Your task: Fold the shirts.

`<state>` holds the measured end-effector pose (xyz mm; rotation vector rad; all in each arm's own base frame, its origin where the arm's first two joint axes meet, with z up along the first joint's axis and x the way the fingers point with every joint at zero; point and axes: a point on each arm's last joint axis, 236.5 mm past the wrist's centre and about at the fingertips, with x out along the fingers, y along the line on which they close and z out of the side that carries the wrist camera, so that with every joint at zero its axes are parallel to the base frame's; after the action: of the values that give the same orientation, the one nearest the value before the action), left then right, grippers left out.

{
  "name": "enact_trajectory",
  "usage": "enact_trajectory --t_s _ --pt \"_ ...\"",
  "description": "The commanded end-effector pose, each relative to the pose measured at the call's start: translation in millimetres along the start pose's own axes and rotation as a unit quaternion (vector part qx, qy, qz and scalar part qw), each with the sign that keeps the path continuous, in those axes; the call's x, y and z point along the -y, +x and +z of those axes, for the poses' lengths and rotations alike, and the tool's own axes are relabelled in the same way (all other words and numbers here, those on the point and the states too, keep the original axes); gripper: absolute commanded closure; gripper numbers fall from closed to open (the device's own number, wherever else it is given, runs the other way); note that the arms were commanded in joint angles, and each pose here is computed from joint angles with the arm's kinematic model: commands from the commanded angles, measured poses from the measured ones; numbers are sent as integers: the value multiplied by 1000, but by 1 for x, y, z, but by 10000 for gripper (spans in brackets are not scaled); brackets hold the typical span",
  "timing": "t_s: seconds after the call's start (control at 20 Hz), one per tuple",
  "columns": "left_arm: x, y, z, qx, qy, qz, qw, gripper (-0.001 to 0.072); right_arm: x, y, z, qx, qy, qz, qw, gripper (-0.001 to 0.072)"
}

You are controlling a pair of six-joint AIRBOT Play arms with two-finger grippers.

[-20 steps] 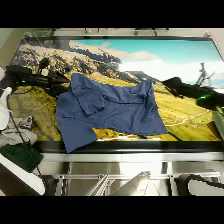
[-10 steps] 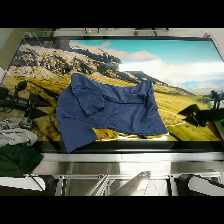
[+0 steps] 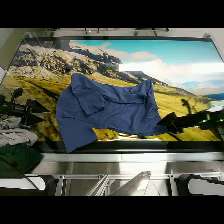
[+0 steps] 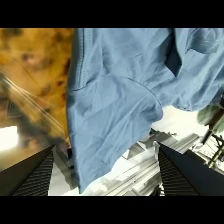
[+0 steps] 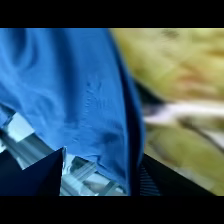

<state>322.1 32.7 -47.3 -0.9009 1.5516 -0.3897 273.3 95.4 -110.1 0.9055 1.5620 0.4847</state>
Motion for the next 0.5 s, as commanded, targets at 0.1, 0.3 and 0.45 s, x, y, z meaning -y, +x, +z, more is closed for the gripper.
enact_trajectory --t_s 0.1,0.3,0.45 --pt "-5 1 9 17 1 11 1000 -9 -26 37 5 -7 -18 46 999 196" --pt "-22 22 10 -8 14 59 998 9 -30 36 0 -15 -19 54 998 196" --pt "-20 48 14 -27 18 60 998 8 -31 36 -1 -19 -21 56 998 198"
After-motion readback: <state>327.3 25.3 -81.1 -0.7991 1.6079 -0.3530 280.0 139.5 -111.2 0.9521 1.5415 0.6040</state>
